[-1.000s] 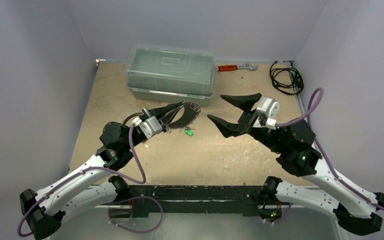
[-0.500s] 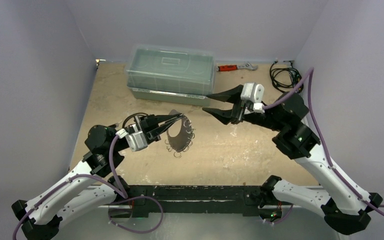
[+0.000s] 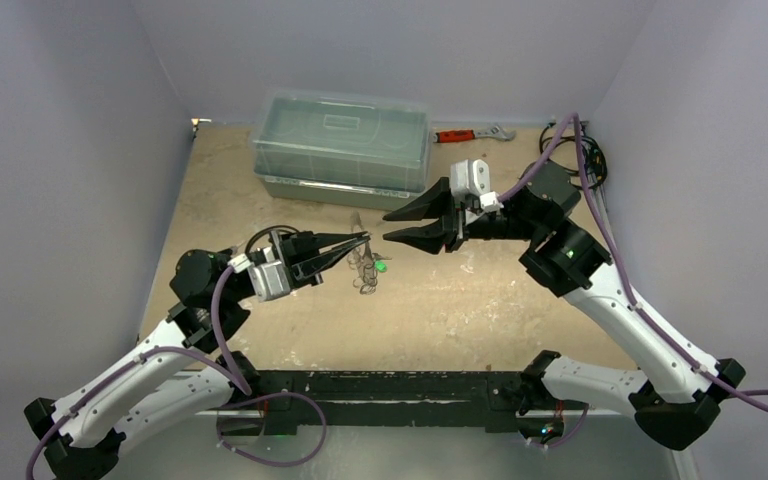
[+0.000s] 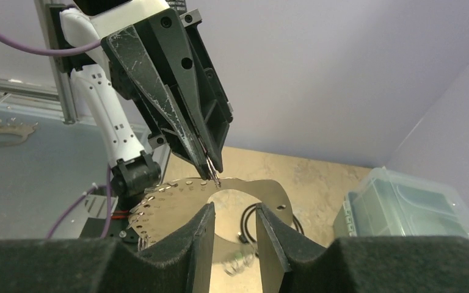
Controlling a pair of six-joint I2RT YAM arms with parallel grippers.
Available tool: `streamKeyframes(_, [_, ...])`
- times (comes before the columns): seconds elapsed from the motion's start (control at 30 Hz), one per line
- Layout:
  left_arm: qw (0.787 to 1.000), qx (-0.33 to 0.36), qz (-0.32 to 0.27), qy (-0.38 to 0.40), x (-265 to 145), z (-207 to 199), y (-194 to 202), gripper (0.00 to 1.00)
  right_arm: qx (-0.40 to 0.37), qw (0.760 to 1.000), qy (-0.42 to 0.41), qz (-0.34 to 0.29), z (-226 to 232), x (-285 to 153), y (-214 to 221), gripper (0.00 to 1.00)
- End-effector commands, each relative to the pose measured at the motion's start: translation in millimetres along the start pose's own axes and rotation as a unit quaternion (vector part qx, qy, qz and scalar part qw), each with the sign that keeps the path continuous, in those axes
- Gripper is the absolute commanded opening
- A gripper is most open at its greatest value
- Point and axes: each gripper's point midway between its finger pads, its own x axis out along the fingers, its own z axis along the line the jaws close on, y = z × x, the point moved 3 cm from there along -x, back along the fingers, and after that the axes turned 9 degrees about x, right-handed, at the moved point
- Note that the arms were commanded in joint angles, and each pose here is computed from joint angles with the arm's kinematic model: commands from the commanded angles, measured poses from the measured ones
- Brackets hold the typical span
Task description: Put the keys on the keyring
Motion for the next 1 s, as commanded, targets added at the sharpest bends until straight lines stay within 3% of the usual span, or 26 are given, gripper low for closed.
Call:
streamKeyframes(0.0, [0.999, 0.006, -0.051, -0.009, 5, 10, -28, 0.00, -0.014, 0.999, -0.026, -0.025, 6, 2, -21, 0.33])
streamKeyframes(0.97, [0.995, -0.026, -0.084, -0.040, 11, 15, -27, 0.00, -0.014, 0.997, -0.063, -0.052, 6, 15, -23, 0.26])
